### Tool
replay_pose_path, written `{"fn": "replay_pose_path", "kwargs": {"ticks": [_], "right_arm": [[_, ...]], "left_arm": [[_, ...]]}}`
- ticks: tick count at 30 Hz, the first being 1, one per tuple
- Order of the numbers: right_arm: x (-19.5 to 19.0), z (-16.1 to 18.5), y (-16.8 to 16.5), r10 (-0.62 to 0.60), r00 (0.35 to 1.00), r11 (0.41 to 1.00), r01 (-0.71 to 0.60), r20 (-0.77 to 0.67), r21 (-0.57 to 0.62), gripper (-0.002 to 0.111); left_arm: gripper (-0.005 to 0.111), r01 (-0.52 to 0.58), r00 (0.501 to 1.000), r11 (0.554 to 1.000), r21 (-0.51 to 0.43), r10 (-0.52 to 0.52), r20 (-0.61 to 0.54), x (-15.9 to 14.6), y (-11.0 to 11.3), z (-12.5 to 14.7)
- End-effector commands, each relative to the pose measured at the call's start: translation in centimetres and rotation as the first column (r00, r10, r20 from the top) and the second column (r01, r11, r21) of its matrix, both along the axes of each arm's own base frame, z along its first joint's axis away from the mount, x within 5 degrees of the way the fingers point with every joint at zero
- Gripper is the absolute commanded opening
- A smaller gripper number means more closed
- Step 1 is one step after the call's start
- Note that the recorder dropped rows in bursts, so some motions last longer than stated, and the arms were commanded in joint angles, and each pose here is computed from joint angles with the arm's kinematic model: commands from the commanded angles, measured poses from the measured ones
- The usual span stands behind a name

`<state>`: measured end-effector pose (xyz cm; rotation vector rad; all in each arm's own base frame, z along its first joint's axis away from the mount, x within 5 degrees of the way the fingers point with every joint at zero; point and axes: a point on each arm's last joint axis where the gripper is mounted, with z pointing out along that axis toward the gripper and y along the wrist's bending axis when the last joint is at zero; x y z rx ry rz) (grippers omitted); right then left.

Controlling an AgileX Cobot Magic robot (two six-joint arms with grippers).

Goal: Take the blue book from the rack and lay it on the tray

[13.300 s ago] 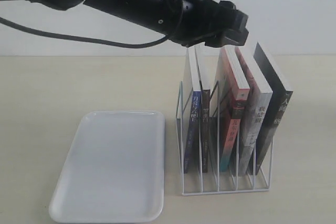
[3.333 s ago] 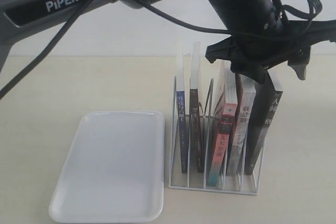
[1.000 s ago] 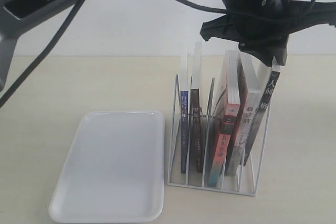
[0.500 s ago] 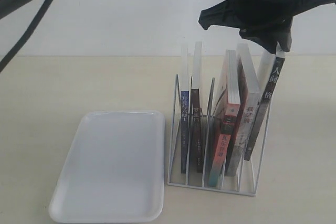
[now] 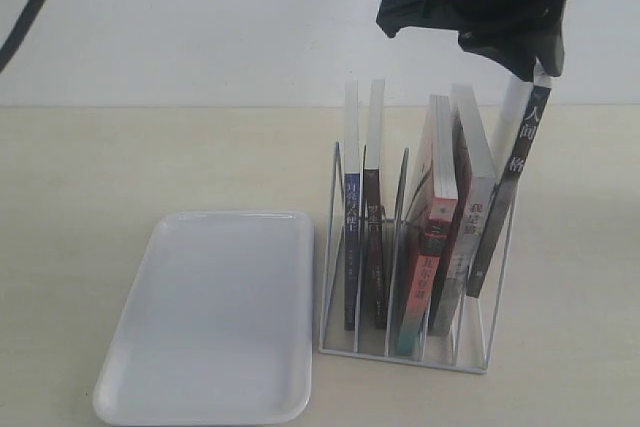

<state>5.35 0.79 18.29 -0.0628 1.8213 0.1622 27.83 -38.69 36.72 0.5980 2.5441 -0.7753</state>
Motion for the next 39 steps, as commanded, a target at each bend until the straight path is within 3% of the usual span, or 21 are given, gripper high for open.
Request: {"fn": "replay_pose_path", "kwargs": {"ticks": [1, 6, 17, 19, 24, 26, 39], "right_arm": [[-0.01, 0.09, -0.03, -0.003, 1.000, 1.000, 0.003, 0.010, -0.001, 0.000], [-0.01, 0.09, -0.03, -0.003, 1.000, 1.000, 0.003, 0.010, -0.001, 0.000], [-0.01, 0.09, -0.03, -0.003, 1.000, 1.000, 0.003, 0.010, -0.001, 0.000], [-0.01, 0.09, -0.03, -0.003, 1.000, 1.000, 0.003, 0.010, -0.001, 0.000], [0.00, 0.13, -0.03, -0.003, 1.000, 1.000, 0.003, 0.015, -0.001, 0.000], [0.00, 0.13, -0.03, -0.003, 1.000, 1.000, 0.003, 0.015, -0.001, 0.000], [0.00, 0.13, -0.03, -0.003, 1.000, 1.000, 0.003, 0.015, -0.001, 0.000]], "left_arm": [[0.004, 0.004, 1.000, 0.998, -0.057, -0.004, 0.016, -0.44, 0.12, 1.43], [0.004, -0.003, 0.995, 1.000, -0.003, 0.004, 0.096, -0.92, -0.29, 1.35], [0.005, -0.001, 0.996, 1.000, 0.007, 0.000, 0.092, -1.04, -0.28, 1.28], [0.012, -0.001, 0.996, 1.000, 0.007, 0.000, 0.092, -1.04, -0.28, 1.28], [0.044, -0.007, 0.996, 1.000, 0.004, 0.006, 0.087, -1.04, -0.28, 1.28], [0.050, -0.009, 0.996, 1.000, 0.003, 0.009, 0.085, -1.04, -0.28, 1.28], [0.050, -0.007, 0.997, 1.000, 0.020, 0.006, 0.074, -1.22, -0.03, 1.39]]}}
